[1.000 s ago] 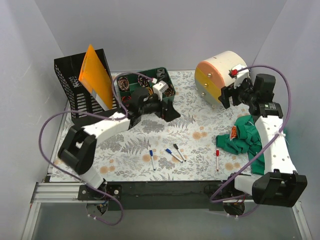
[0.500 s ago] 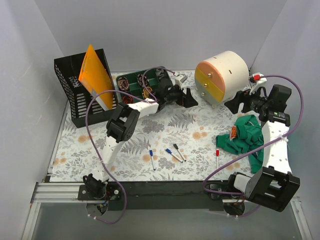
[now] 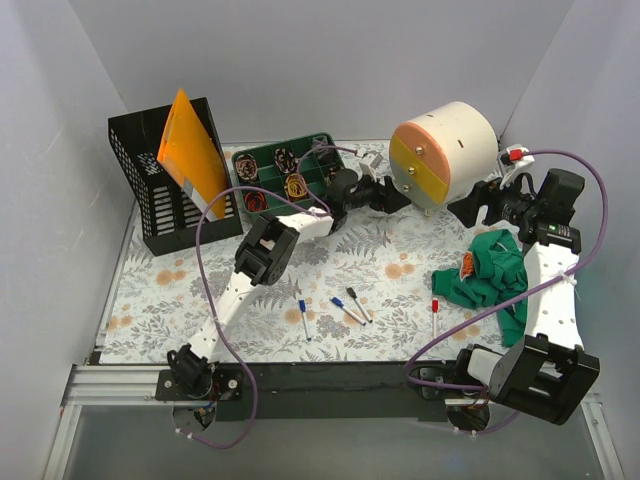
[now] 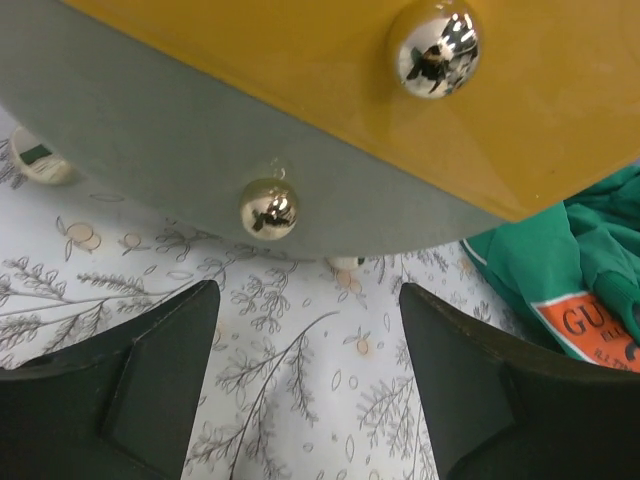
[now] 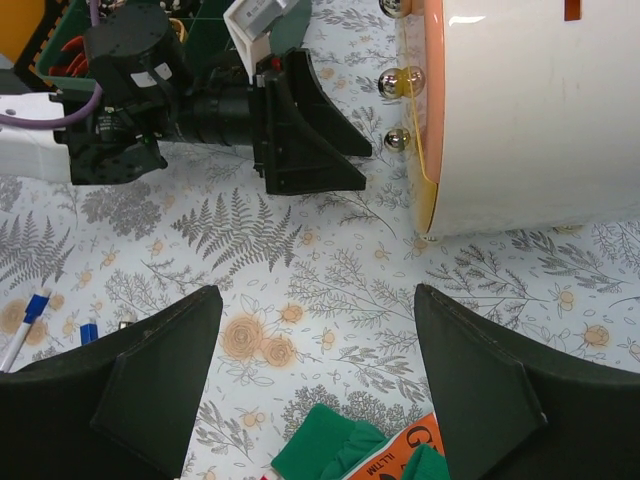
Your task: Organize the desk
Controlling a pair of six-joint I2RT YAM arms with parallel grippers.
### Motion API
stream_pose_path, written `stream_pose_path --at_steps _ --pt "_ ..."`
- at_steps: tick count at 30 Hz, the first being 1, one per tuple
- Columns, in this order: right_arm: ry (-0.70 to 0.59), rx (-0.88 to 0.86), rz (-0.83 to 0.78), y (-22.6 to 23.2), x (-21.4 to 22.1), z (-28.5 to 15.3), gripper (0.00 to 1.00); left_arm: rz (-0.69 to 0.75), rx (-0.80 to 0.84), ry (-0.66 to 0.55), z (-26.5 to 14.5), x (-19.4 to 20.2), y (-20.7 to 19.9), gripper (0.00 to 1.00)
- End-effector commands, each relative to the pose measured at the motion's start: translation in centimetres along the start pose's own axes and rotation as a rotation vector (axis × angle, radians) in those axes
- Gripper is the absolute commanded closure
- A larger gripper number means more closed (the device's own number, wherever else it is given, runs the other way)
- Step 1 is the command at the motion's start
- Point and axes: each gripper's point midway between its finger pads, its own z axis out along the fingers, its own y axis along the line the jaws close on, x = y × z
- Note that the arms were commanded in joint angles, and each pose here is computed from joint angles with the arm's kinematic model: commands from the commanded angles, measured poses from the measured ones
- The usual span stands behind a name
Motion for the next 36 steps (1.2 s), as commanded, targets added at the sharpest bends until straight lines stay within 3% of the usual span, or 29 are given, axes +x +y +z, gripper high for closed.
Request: stream_pose_path --at_steps 1,8,36 --pt "-0.041 -0.018 -0.029 0.6 -1.1 -0.4 0.14 0.060 -0.027 -0.170 1.6 -4.1 -1.1 0.30" --pt "-0.044 -0.016 -0.036 0.6 -1.2 -0.5 0.14 0.054 -0.049 -0.230 2.2 -4.7 -0.2 0.37" --pt "-0.045 -0.022 -0.036 0.8 -1.2 -0.5 0.14 0.022 -0.066 -0.309 3.2 -4.6 0.7 0.46"
